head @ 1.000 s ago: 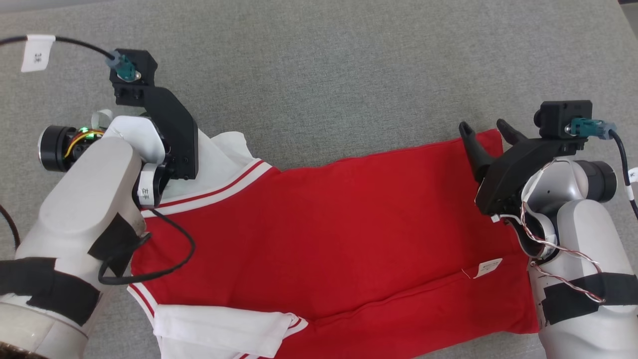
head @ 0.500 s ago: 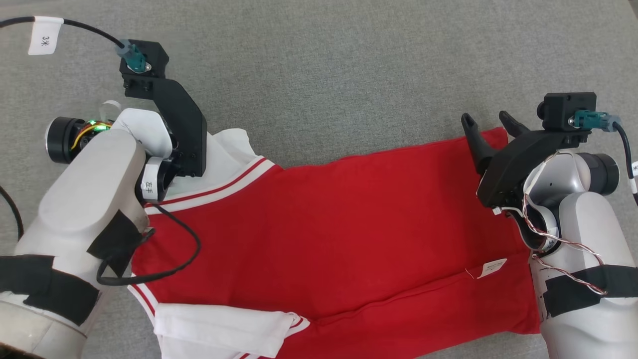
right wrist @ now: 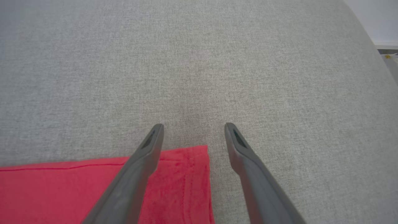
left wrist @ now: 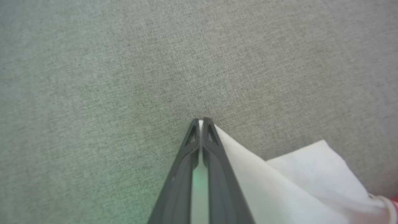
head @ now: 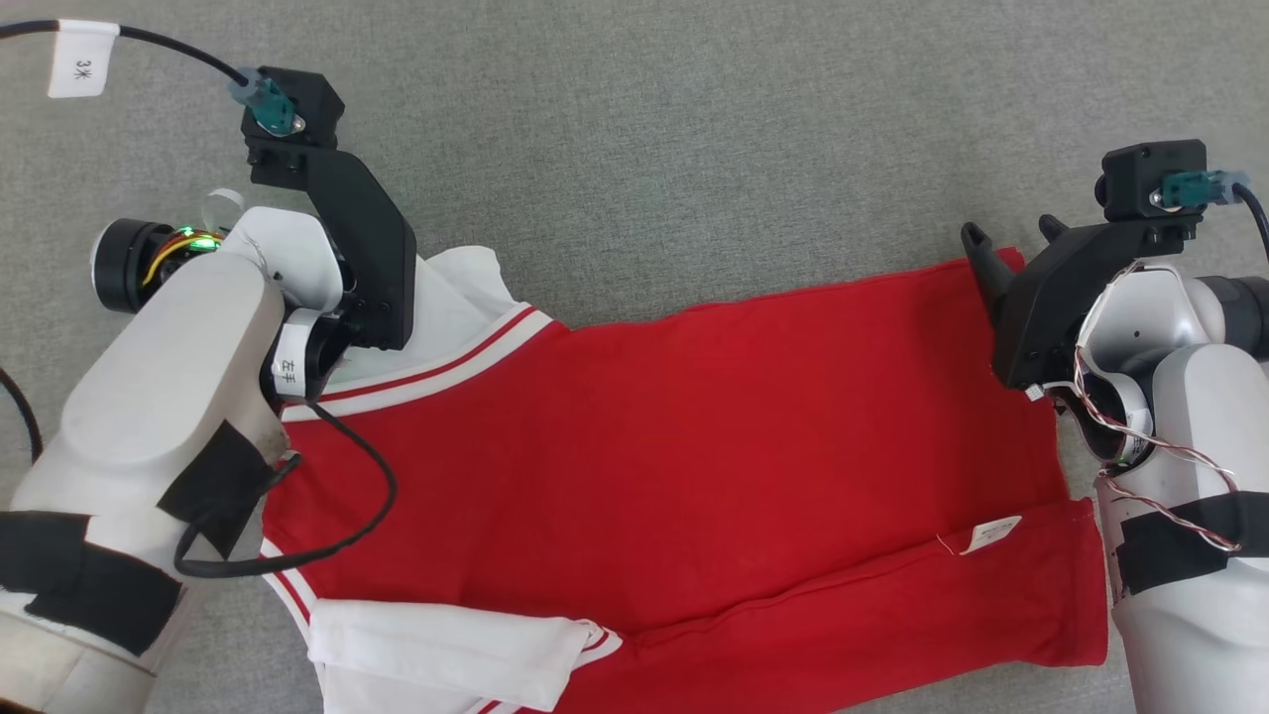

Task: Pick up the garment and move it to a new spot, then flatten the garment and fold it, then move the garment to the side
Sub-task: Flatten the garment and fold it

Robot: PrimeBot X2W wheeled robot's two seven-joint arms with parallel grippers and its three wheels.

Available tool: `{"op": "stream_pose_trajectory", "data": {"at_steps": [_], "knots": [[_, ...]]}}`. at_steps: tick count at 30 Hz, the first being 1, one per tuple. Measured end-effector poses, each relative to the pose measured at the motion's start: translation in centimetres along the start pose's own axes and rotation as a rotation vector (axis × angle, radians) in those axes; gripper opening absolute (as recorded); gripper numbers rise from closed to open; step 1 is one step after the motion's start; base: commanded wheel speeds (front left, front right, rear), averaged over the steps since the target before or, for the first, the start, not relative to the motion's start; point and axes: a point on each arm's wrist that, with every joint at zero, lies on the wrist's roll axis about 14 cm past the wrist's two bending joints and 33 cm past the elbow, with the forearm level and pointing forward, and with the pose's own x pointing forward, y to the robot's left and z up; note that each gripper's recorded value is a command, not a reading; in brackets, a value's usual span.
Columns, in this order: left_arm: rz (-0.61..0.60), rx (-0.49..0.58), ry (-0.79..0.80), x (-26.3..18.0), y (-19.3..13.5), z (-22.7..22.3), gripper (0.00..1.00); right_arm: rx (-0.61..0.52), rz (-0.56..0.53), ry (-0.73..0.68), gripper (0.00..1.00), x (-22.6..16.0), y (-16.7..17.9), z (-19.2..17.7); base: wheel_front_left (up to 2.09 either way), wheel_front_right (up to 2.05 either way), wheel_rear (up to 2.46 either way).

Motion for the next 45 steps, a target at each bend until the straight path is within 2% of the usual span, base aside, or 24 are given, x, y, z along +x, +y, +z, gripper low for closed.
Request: {"op": "stream_pose_trajectory", "data": {"at_steps": [11,17,23,32,33,34,35,36,37,42,45], "knots": [[0.005,-0.011,-0.013,-0.5,0.7,-0.3,0.00,-0.043,-0.054,0.073,1.00,-0.9,-1.1,-0.8,0.00,0.00,0.00],[0.004,-0.014,-0.013,-0.7,0.8,-0.3,0.00,-0.062,-0.096,0.111,1.00,-2.3,-3.0,-1.6,0.00,0.00,0.00],[0.000,-0.017,-0.009,-0.5,0.8,-0.4,0.00,-0.070,-0.038,0.145,1.00,-1.3,-1.4,-2.2,0.00,0.00,0.00],[-0.005,-0.017,-0.006,-0.6,0.8,-0.6,0.00,-0.113,-0.013,0.193,1.00,0.3,-0.5,-2.6,0.00,0.00,0.00],[-0.006,-0.017,-0.006,-0.7,0.8,-0.6,0.00,-0.121,-0.012,0.193,0.95,0.4,-0.5,-2.6,0.00,0.00,0.00],[-0.007,-0.018,-0.006,-0.6,0.8,-0.6,0.00,-0.125,-0.011,0.195,0.52,0.6,-0.5,-2.5,0.00,0.00,0.00],[-0.008,-0.019,-0.006,-0.6,0.8,-0.6,0.00,-0.127,-0.007,0.198,0.35,0.7,-0.3,-2.6,0.00,0.00,0.00],[-0.008,-0.019,-0.006,-0.6,0.8,-0.6,0.00,-0.127,-0.007,0.198,0.03,0.7,-0.3,-2.6,0.00,0.00,0.00],[-0.009,-0.021,-0.006,-0.6,0.8,-0.6,0.00,-0.126,-0.001,0.199,0.00,0.7,-0.2,-2.6,0.00,0.00,0.00],[-0.023,-0.029,-0.035,-0.8,0.6,-0.3,0.00,-0.123,0.012,0.190,0.00,0.8,0.1,-2.4,0.00,0.00,0.00],[-0.031,-0.039,-0.112,-1.3,0.6,0.8,0.00,-0.115,-0.004,0.158,0.00,0.6,-0.5,-1.9,0.00,0.00,0.00]]}}
